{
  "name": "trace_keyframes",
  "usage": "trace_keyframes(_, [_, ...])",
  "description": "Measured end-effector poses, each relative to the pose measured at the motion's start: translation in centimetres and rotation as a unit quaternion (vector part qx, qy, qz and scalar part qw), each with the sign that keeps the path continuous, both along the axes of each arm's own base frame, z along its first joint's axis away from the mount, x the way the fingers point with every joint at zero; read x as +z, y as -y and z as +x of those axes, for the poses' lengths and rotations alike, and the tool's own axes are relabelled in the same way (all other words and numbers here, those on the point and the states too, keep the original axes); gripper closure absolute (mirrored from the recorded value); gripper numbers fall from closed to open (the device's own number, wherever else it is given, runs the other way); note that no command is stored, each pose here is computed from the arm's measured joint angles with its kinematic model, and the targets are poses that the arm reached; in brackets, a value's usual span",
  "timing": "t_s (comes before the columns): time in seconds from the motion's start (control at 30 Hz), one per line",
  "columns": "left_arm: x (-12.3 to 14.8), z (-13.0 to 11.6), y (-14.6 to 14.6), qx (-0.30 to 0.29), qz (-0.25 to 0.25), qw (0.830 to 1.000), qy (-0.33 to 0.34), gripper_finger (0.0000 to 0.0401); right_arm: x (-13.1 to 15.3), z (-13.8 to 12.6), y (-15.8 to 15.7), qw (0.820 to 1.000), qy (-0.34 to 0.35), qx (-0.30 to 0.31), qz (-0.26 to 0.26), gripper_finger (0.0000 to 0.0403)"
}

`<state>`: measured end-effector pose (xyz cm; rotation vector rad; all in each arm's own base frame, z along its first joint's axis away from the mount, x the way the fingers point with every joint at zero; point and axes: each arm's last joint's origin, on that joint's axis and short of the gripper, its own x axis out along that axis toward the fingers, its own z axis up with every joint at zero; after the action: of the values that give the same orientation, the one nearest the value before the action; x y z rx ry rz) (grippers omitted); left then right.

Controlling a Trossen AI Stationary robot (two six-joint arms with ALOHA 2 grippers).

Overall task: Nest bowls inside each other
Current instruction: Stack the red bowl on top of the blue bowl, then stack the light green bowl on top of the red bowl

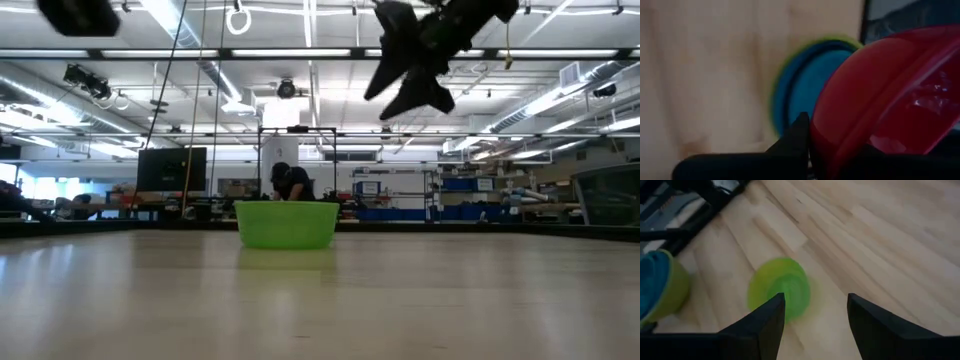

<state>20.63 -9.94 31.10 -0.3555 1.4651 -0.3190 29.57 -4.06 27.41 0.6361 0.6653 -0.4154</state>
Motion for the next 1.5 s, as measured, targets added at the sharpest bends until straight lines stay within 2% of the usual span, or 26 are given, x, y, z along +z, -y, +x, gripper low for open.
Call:
trace_keyframes(0.2, [-5.1, -1.2, 3.8, 0.021, -0.041, 0.998, -0.041, 0.0367, -3.1, -0.6, 0.0, 1.000, -0.004, -0.011, 0.016, 0.0186])
trace_keyframes(0.37, [-7.4, -1.9, 4.5, 0.081, -0.048, 0.992, -0.090, 0.0345, -4.3, -1.0, 0.1, 1.000, -0.015, -0.012, 0.016, 0.0186])
trace_keyframes(0.5, [-7.9, -2.2, 4.3, 0.104, -0.038, 0.987, -0.112, 0.0285, -5.9, -0.7, 0.8, 1.000, -0.013, -0.004, -0.012, 0.0186])
trace_keyframes(0.7, [-7.9, -2.6, 4.0, 0.109, -0.024, 0.985, -0.132, 0.0160, -8.9, 1.6, 1.2, 0.997, 0.013, 0.048, 0.052, 0.0183])
trace_keyframes(0.83, [-7.8, -3.2, 3.4, 0.124, -0.006, 0.979, -0.162, 0.0112, -10.0, 2.9, 0.5, 0.996, 0.038, 0.054, 0.063, 0.0181])
trace_keyframes(0.97, [-7.1, -3.7, 2.2, 0.151, 0.012, 0.976, -0.157, 0.0105, -10.5, 3.9, 0.0, 0.994, 0.067, 0.049, 0.070, 0.0181])
trace_keyframes(1.13, [-5.9, -3.3, 0.0, 0.219, 0.027, 0.971, -0.092, 0.0112, -12.4, 5.2, 0.2, 0.996, 0.036, 0.029, 0.076, 0.0182])
trace_keyframes(1.3, [-5.1, -2.9, -2.7, 0.295, 0.049, 0.954, -0.035, 0.0121, -14.1, 6.8, 0.4, 0.996, 0.005, 0.021, 0.087, 0.0185])
trace_keyframes(1.4, [-5.0, -2.3, -4.3, 0.342, 0.073, 0.937, -0.008, 0.0129, -14.8, 7.4, 0.4, 0.995, -0.034, 0.015, 0.089, 0.0203])
trace_keyframes(1.5, [-5.0, -1.3, -5.9, 0.364, 0.085, 0.927, 0.021, 0.0138, -14.9, 7.9, 0.5, 0.995, -0.056, 0.016, 0.077, 0.0248])
